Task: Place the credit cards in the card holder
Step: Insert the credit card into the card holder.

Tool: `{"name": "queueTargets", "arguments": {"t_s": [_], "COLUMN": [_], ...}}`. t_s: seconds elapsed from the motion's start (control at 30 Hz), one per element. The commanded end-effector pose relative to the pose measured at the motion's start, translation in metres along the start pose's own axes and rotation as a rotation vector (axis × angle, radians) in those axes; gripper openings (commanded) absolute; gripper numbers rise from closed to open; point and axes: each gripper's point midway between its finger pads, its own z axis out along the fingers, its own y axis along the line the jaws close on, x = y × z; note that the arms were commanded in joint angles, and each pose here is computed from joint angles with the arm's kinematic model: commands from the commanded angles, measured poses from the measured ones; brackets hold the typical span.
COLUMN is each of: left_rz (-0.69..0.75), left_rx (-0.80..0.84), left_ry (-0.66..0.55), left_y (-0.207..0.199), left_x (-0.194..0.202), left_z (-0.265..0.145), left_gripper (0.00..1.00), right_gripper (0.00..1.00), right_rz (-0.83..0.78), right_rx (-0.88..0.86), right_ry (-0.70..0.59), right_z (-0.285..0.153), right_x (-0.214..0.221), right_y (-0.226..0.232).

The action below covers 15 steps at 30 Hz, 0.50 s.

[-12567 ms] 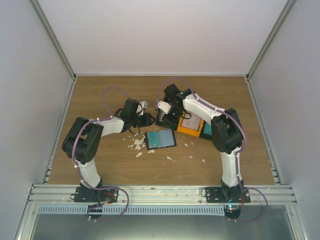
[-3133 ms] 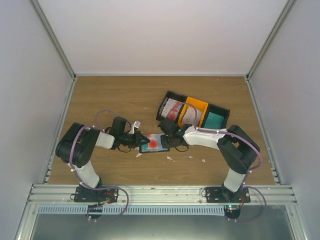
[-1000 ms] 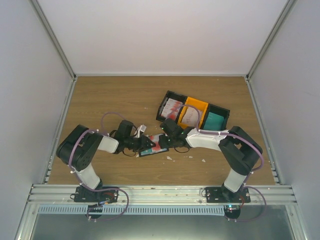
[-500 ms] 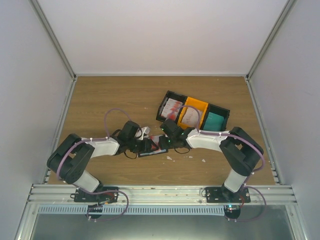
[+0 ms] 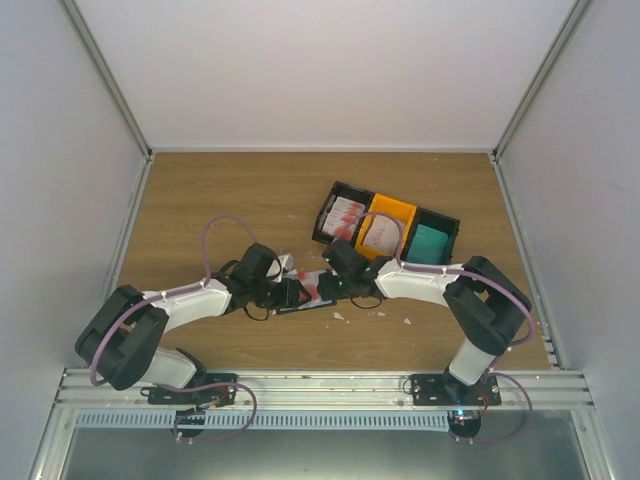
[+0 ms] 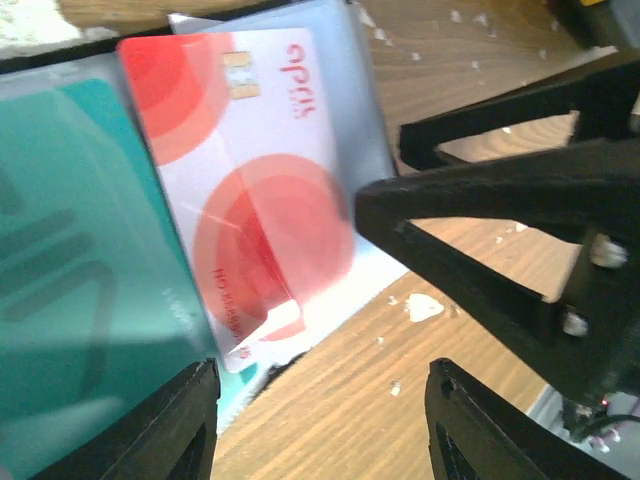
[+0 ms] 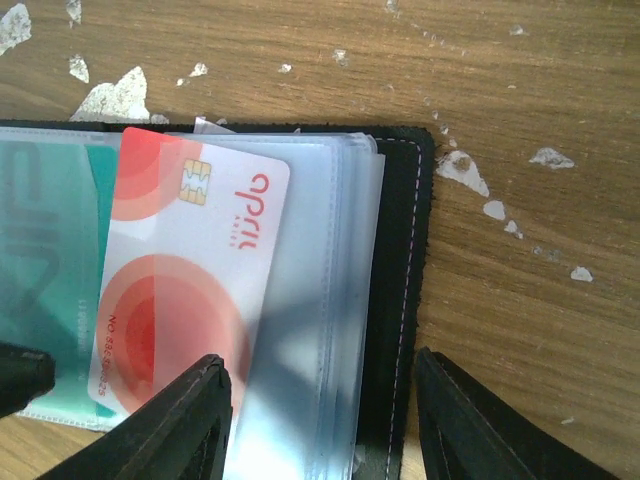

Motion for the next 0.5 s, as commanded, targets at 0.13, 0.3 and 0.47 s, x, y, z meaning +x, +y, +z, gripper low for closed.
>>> {"name": "queueTargets", "arguments": {"t_s": [0.13, 0.3, 0.47], "left_rz": [0.0, 0.015, 0.015], "left_rx": [-0.073, -0.094, -0.142], "left_ry": [-0.027, -0.061, -0.054], "left_y": [0.011, 0.01, 0.019], "left_x": [-0.008, -0.021, -0.027], "left_z": [0.005, 0.005, 0.013], "left_gripper": [0.57, 0.52, 0.46], "right_gripper": [0.55, 0.55, 0.55], "right_rz": [0.001, 0.001, -0.001], "right_rx": [-0.041, -0.043, -0.053], "right_ry": [-0.051, -0.055, -0.043], "right_z": [-0.012, -0.01, -0.007], "right_x": [-0.009, -0.011, -0.009], "right_y": [0.01, 0.01, 0.01]}}
